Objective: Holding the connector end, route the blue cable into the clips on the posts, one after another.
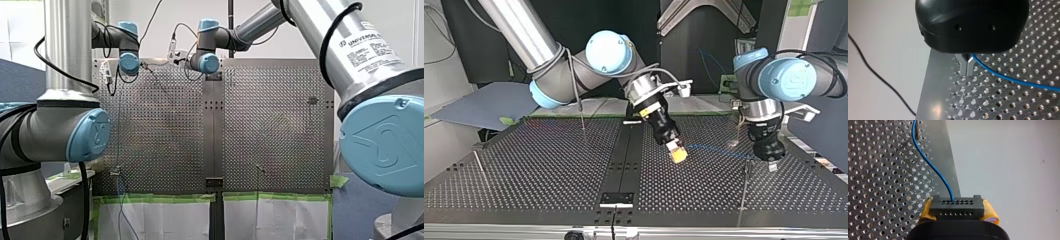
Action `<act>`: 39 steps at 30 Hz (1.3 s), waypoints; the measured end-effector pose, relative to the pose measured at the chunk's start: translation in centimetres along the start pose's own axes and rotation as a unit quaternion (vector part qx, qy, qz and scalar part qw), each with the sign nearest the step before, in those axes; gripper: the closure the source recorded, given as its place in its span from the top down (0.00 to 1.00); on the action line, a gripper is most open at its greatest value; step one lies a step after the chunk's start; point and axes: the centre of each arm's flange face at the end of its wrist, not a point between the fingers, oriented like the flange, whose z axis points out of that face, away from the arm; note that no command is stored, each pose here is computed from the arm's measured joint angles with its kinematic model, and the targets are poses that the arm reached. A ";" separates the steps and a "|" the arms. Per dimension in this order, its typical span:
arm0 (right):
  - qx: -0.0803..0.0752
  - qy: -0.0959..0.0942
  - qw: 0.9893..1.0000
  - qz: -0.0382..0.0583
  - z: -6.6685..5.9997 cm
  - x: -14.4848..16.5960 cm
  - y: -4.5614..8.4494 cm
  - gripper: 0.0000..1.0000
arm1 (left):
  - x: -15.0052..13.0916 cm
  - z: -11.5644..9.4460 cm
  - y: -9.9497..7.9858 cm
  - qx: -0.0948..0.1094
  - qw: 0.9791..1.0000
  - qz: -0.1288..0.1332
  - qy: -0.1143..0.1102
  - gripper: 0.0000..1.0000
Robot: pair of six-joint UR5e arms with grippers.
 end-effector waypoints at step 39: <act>-0.036 0.003 0.999 -0.013 0.4 -0.3 6.6 0.00 | 1.0 8.1 3.5 0.052 0.994 -0.093 -0.004 0.00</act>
